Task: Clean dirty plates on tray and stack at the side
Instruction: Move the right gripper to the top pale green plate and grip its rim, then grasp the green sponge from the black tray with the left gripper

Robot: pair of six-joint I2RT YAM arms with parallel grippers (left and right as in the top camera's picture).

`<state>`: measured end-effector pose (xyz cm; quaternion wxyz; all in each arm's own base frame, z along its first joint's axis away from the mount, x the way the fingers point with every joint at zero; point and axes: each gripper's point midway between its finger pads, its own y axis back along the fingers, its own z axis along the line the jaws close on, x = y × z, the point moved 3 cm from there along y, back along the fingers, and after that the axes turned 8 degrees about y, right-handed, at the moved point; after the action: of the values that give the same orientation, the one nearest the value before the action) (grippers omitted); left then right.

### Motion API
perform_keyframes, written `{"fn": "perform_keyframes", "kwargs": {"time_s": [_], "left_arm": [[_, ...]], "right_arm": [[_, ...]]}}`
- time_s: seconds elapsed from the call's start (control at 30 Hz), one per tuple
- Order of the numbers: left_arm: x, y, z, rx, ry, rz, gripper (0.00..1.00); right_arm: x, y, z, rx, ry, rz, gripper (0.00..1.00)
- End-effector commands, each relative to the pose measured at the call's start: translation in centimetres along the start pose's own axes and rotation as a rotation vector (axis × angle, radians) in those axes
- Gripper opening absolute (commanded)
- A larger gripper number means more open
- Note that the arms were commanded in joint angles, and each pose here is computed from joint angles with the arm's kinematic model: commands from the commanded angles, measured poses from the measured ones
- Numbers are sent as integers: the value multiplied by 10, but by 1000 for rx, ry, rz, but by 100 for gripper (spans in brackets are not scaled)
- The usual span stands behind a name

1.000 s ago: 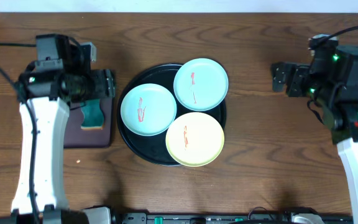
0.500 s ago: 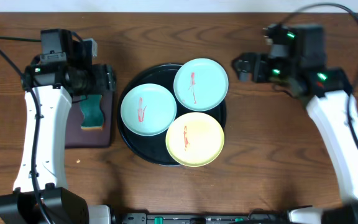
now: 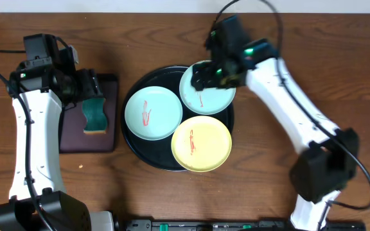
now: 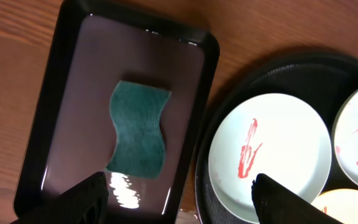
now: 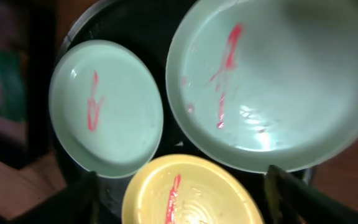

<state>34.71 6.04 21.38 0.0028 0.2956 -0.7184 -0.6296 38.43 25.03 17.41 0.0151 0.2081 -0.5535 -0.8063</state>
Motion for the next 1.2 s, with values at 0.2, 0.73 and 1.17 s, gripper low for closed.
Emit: {"fn": "perform_keyframes", "kwargs": {"time_s": [0.2, 0.73, 1.17], "left_arm": [[2, -3, 11, -61, 21, -1, 75], [3, -3, 11, -66, 22, 3, 75], [9, -16, 15, -77, 17, 51, 75]], "right_arm": [[19, -72, 27, 40, -21, 105, 26], [42, -138, 25, 66, -14, 204, 20], [50, -164, 27, 66, 2, 222, 1]]}}
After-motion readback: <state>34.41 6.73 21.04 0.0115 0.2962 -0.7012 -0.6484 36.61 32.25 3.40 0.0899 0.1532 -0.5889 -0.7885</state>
